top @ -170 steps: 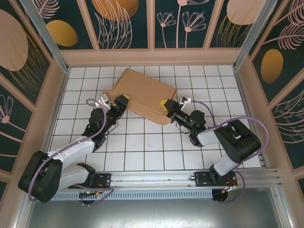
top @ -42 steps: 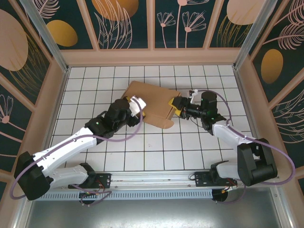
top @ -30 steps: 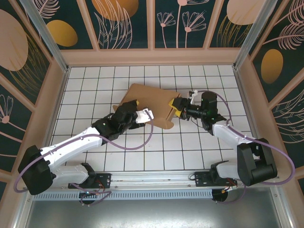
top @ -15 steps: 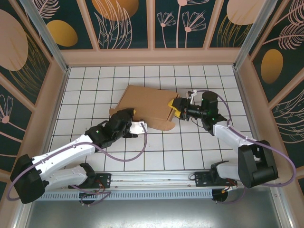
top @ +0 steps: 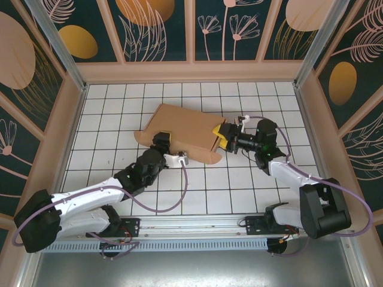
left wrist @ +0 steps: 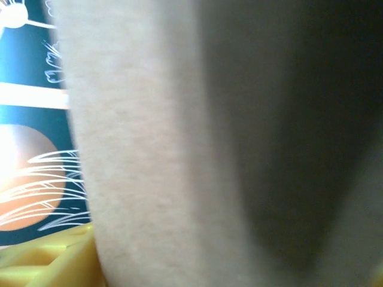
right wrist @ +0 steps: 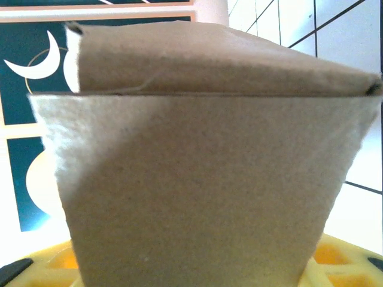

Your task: Fold the paper box

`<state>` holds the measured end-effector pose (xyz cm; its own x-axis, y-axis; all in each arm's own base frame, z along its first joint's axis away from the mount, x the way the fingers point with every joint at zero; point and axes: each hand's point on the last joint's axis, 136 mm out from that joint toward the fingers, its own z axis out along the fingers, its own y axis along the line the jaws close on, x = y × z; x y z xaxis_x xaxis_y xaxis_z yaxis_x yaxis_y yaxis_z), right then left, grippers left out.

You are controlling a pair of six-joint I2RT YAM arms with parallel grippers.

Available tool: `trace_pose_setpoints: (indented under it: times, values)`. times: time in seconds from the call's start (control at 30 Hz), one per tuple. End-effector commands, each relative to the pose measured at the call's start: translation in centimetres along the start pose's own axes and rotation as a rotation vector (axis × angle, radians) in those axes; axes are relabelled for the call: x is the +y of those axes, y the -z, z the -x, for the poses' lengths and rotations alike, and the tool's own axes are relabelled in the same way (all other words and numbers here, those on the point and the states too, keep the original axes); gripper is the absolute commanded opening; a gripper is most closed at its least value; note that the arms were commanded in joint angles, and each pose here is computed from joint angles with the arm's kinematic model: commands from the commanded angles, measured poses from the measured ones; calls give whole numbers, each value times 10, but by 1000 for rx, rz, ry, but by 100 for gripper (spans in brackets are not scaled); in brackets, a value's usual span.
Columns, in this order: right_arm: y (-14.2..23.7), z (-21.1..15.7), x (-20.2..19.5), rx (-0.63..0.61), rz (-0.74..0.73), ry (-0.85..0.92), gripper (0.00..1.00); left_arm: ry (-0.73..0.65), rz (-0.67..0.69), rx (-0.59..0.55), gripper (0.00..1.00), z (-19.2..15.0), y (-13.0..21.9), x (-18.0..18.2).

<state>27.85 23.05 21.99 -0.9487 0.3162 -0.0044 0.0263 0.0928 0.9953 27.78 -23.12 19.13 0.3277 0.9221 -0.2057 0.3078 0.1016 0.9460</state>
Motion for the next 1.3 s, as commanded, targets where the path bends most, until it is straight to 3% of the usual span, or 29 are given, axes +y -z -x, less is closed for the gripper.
trace_pose_setpoints:
  times: [0.0,0.33,0.5,0.63,0.77,0.9,1.0,1.07,1.17,1.27]
  values:
    - [2,-16,33,66,105,71,53,-64,124,-7,67,7,0,23]
    - [3,-17,31,68,100,75,61,-83,122,-11,45,8,6,34]
    - [3,-16,31,59,96,85,72,-81,109,-11,42,7,12,38]
    - [6,-7,27,-1,35,111,87,-79,74,-4,42,5,16,38]
    - [33,34,-2,-246,-288,182,92,-55,-27,9,40,4,22,35]
    - [98,83,-17,-620,-664,279,94,-20,-177,56,40,6,30,31]
    - [126,100,-9,-779,-751,339,93,11,-317,137,40,5,35,23]
    - [119,107,-4,-766,-722,400,93,33,-397,192,39,7,37,20]
    - [76,115,-2,-576,-622,487,90,48,-495,239,38,14,41,13]
    - [43,128,-17,-413,-579,574,70,70,-557,272,38,20,40,9]
